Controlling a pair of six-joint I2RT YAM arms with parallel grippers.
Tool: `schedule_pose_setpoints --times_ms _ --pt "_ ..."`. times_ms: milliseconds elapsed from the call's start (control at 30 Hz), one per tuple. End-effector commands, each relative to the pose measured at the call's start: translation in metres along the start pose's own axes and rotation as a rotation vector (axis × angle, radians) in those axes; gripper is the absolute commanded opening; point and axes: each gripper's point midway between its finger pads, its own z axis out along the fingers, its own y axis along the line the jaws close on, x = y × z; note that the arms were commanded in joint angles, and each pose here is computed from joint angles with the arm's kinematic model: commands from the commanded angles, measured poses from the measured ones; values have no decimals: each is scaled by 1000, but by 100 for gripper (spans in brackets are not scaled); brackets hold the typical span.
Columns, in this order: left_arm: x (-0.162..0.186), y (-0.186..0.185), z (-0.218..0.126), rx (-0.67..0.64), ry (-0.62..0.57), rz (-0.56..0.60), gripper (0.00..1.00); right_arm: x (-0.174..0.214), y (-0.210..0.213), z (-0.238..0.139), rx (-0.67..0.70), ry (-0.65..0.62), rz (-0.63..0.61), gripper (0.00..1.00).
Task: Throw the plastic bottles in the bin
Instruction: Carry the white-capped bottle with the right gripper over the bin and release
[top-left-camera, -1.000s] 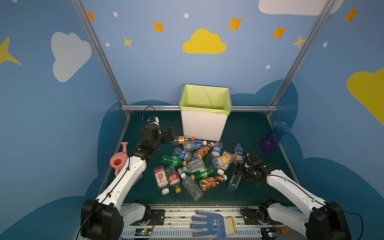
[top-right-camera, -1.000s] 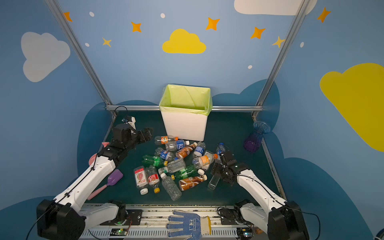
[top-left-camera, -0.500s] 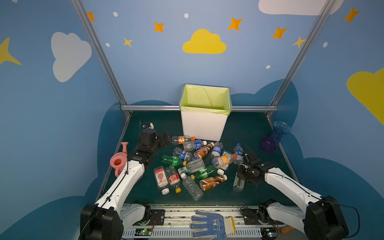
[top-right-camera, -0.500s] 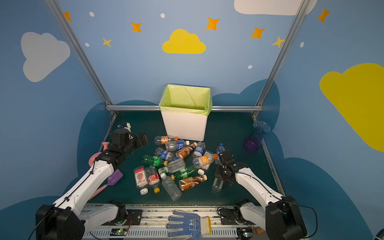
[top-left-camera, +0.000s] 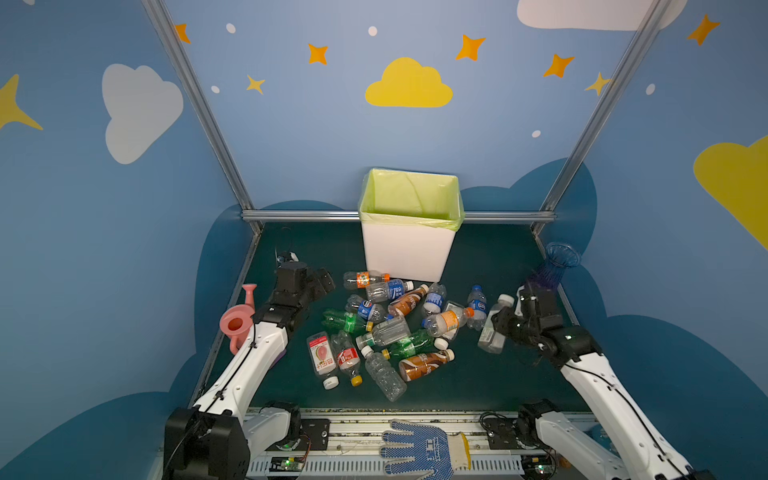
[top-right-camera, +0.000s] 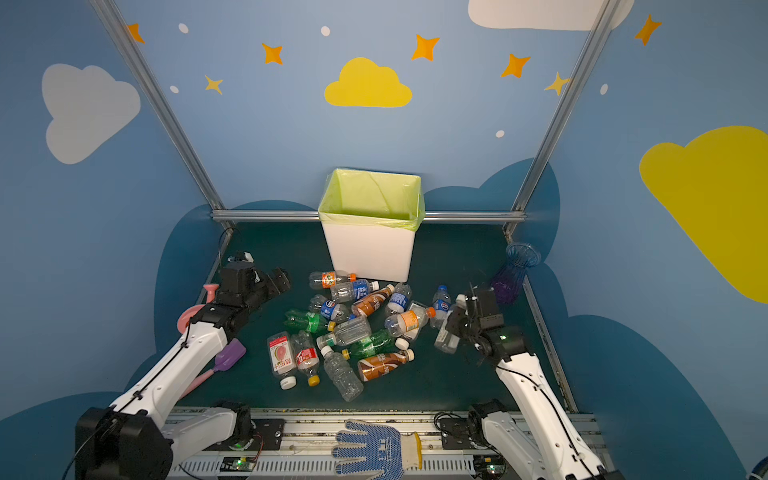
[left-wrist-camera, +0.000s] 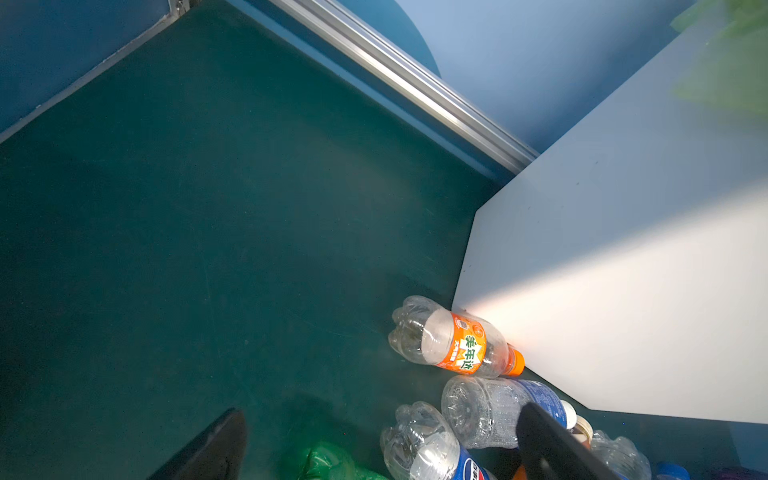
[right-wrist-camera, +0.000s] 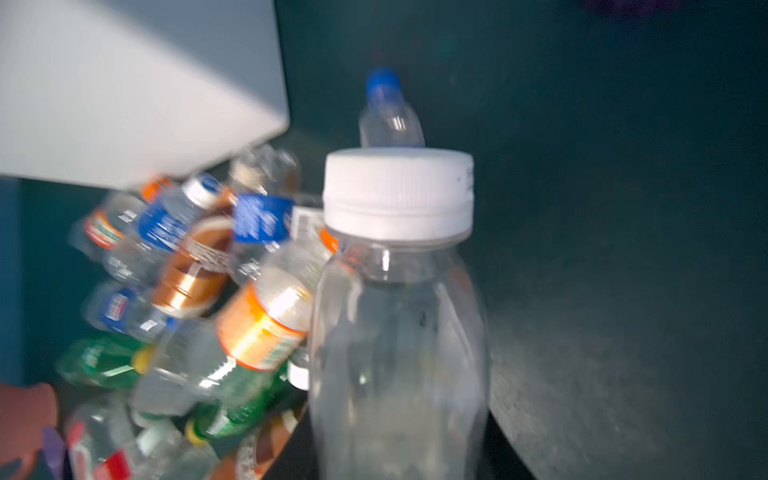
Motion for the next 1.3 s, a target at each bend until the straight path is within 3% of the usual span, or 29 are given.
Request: schedule_pose_setpoints --times_ms 0,167,267,400,500,600,633,700,733,833,1000,1267 --pt "3 7 3 -22 10 -30 100 -102 34 -82 -73 -329 -100 20" --pt "11 13 8 -45 35 -44 100 -219 103 -204 -261 -740 -118 19" --pt "13 16 8 -53 40 -53 100 -256 153 -220 -470 -799 -112 19" --pt "15 15 8 -48 42 -56 100 -274 230 -166 -689 -655 -140 20" --pt "16 16 9 -50 47 -58 100 -254 300 -84 -766 -430 -240 24" --pt "16 17 10 -55 53 -56 100 -227 347 -21 -780 -236 -344 40" --pt "17 17 9 -55 56 -54 100 -227 351 -13 -747 -233 -370 50" --pt "18 18 9 -56 62 -50 100 -240 350 -15 -708 -283 -367 79" --pt "18 18 9 -56 60 -51 100 -249 346 -22 -696 -317 -356 84" --pt "19 15 11 -38 67 -54 100 -267 333 -48 -663 -408 -332 89" --pt "21 13 13 -32 84 -57 100 -262 308 -86 -658 -516 -326 92" --pt "31 17 8 -53 145 -37 100 -207 225 -63 -506 -438 -294 93"
